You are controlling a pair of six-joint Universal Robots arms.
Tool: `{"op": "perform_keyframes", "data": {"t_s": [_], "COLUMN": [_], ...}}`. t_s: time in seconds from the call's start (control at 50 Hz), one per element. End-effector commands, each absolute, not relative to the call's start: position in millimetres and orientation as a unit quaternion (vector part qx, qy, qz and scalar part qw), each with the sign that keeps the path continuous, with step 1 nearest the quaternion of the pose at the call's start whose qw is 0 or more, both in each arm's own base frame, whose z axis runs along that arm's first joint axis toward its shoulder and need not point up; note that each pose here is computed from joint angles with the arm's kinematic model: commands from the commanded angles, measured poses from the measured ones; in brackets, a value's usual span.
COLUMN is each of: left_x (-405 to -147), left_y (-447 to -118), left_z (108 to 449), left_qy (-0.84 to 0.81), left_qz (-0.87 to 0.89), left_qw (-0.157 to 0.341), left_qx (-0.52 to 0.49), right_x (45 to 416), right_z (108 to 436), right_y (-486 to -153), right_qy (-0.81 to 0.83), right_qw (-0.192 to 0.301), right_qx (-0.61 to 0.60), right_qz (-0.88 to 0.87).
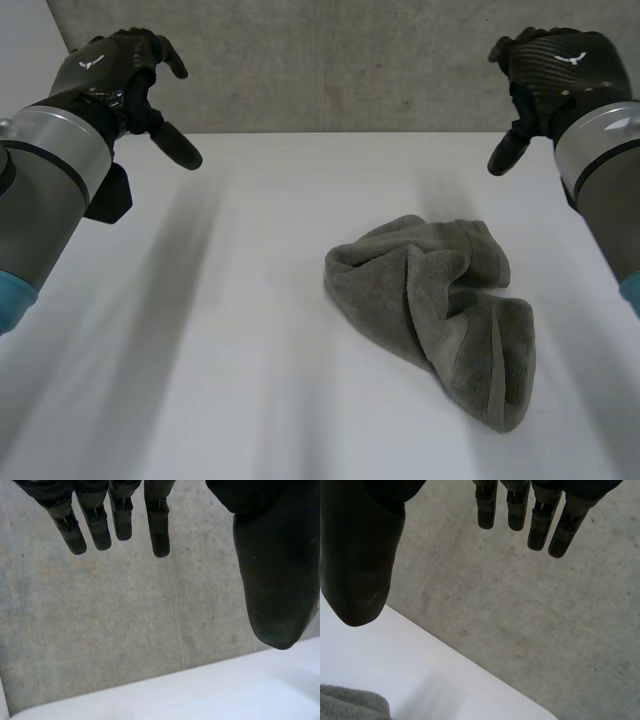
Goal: Fold the towel.
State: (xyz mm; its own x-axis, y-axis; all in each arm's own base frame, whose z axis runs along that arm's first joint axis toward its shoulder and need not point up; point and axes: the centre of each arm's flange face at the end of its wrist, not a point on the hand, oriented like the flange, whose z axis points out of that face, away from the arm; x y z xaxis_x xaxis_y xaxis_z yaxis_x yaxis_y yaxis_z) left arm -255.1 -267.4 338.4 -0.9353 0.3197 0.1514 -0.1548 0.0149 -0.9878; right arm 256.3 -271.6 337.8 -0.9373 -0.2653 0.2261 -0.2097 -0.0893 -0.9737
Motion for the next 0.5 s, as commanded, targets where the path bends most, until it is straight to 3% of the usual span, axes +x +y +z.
{"op": "perform_keyframes", "data": {"t_s": [0.02, 0.5], "left_x": [-254.5, -254.5], "left_y": [-262.3, -258.6], "left_z": [340.7, 340.5], "left_qy": [-0.709, -0.720], "left_qz": [0.683, 0.671], "left_qw": [0.166, 0.164], "left_qx": [-0.064, -0.068], "right_x": [240.5, 236.8], "right_z": [341.6, 341.2], "right_y": [-282.0, -285.1], "right_qy": [0.692, 0.695], "right_qw": [0.004, 0.009], "right_qx": [-0.159, -0.150], "right_qz": [-0.704, -0.703]}}
